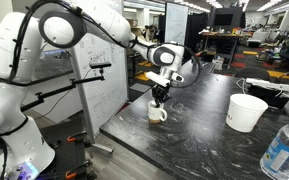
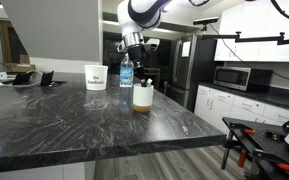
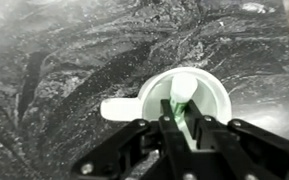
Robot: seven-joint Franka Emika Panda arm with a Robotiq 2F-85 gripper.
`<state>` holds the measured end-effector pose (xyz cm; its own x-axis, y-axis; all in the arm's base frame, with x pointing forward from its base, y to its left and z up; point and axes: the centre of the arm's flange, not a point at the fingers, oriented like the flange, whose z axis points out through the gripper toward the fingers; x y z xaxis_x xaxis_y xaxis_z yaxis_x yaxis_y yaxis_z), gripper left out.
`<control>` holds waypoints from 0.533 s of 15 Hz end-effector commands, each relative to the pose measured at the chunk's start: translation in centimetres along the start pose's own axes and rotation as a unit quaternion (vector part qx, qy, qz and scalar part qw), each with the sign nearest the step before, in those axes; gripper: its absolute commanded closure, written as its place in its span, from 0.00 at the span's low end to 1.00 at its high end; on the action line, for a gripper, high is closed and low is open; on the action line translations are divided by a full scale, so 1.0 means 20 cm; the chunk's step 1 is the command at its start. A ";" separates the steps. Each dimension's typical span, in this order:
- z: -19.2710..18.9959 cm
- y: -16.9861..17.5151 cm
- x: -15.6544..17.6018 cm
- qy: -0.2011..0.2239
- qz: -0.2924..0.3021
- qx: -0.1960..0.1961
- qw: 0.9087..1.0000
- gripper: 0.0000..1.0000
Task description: Pick up the pen from the mug cup and put it on the table.
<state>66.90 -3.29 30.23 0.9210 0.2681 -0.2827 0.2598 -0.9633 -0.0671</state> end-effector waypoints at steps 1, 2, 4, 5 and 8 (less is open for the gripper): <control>-0.12 -0.05 -0.08 -0.012 -0.042 -0.021 0.999 0.95; -0.17 -0.07 -0.11 -0.009 -0.051 -0.025 0.998 0.95; -0.25 -0.11 -0.17 0.005 -0.063 -0.026 0.998 0.95; -0.29 -0.15 -0.20 0.012 -0.066 -0.030 0.997 0.95; -0.42 -0.28 -0.32 0.059 -0.075 -0.035 0.995 0.95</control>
<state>65.29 -0.79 38.43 0.8986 0.3767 -0.2251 0.3764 -0.9253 -0.0462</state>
